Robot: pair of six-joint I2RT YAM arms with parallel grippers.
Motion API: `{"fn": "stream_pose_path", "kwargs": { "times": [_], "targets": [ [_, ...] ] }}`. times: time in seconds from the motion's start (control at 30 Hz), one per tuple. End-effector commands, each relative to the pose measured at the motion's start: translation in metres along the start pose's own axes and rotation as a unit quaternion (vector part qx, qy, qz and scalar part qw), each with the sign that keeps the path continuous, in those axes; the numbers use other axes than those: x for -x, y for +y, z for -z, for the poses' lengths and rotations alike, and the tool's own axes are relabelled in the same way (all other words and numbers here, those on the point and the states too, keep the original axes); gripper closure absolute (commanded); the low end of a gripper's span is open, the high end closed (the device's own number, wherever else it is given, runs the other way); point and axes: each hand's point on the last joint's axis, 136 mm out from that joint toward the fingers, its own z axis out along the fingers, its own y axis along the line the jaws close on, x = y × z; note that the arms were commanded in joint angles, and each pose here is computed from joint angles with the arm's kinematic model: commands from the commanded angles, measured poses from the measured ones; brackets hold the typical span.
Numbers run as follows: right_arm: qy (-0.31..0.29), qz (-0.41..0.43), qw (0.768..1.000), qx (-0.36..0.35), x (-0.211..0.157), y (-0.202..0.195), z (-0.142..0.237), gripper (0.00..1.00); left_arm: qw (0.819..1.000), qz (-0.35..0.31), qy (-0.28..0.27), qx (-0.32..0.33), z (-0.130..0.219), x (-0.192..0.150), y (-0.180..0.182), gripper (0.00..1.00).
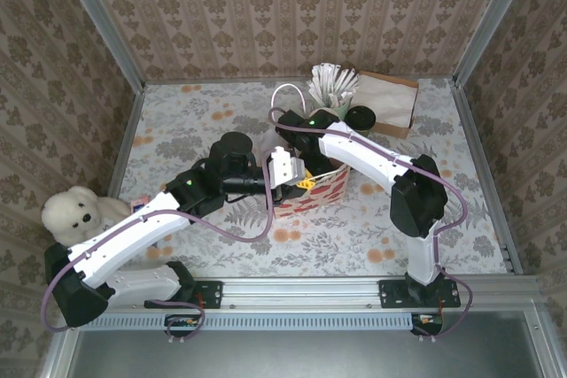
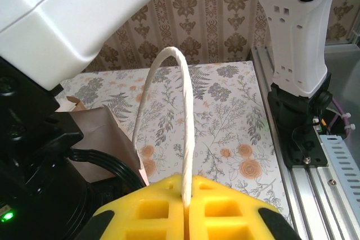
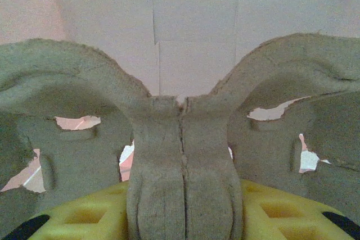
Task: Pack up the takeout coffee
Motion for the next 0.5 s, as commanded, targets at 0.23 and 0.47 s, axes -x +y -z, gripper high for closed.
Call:
{"fn": "stream_pose_path", "kwargs": {
  "times": [0.23,0.47],
  "targets": [
    [-0.004,0.012,1.000,-0.014,-0.005,-0.006,-0.003,0.55,1.000,0.003,0.000,0.010,0.002,0.028,0.009,0.64],
    [-0.015,0.011,1.000,-0.010,-0.001,-0.004,-0.007,0.55,1.000,0.004,-0.021,0.006,-0.002,0.044,0.014,0.73]
  ]
}}
